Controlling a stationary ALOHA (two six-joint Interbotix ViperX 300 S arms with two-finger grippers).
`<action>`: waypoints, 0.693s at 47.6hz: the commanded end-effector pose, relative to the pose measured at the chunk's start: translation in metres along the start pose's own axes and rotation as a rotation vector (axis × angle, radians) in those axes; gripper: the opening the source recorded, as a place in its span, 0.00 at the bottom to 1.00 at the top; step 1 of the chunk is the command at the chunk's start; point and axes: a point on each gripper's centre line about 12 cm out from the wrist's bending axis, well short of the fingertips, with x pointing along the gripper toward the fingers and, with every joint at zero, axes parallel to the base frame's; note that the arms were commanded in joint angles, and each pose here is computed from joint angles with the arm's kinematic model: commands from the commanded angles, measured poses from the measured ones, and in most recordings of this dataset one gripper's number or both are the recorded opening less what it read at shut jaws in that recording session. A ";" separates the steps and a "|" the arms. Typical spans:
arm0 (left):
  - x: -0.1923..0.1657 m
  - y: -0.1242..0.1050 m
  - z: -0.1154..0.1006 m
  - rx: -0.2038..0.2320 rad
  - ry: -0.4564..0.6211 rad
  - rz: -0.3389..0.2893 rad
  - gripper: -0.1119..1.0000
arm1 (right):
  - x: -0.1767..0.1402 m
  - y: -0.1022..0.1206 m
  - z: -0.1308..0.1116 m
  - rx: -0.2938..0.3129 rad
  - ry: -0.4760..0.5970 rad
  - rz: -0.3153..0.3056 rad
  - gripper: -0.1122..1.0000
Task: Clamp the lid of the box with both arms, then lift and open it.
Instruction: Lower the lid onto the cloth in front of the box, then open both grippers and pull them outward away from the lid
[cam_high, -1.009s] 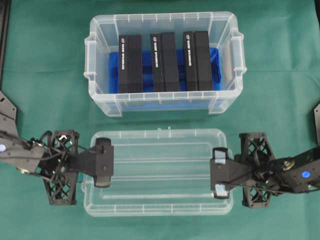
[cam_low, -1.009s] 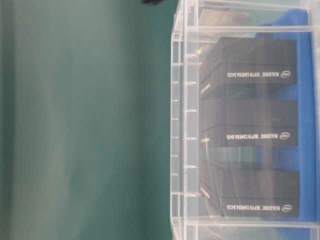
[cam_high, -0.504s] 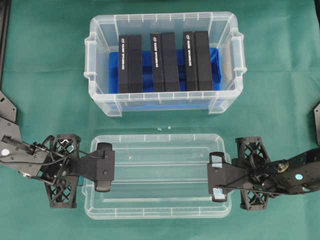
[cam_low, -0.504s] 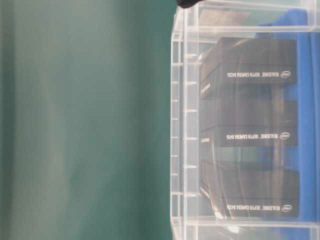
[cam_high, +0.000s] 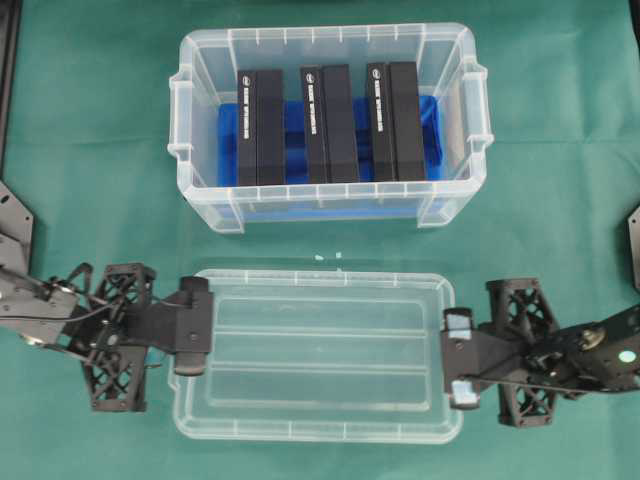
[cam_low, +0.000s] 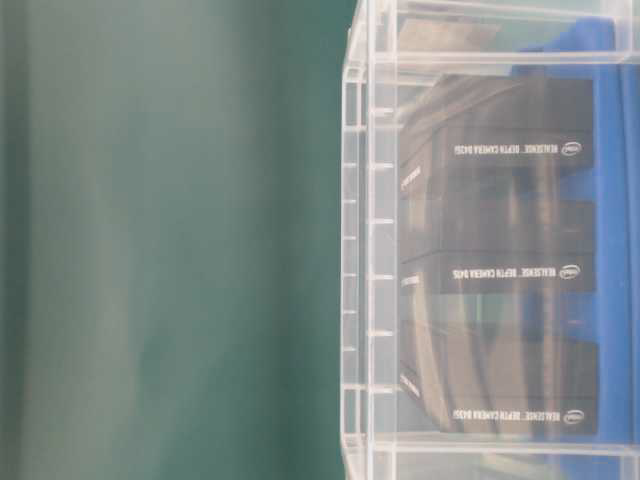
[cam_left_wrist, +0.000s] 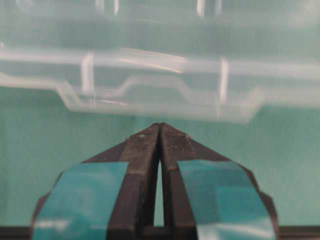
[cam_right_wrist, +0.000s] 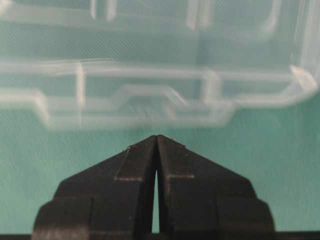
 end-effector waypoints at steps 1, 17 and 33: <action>-0.010 -0.005 -0.003 0.017 -0.031 -0.025 0.11 | -0.011 -0.001 -0.001 0.018 -0.028 0.019 0.10; -0.017 -0.006 -0.019 0.043 -0.043 -0.043 0.11 | -0.020 -0.009 -0.017 0.044 -0.032 0.027 0.10; -0.023 -0.009 -0.013 0.044 -0.070 -0.055 0.11 | -0.024 -0.006 -0.009 0.046 -0.048 0.032 0.10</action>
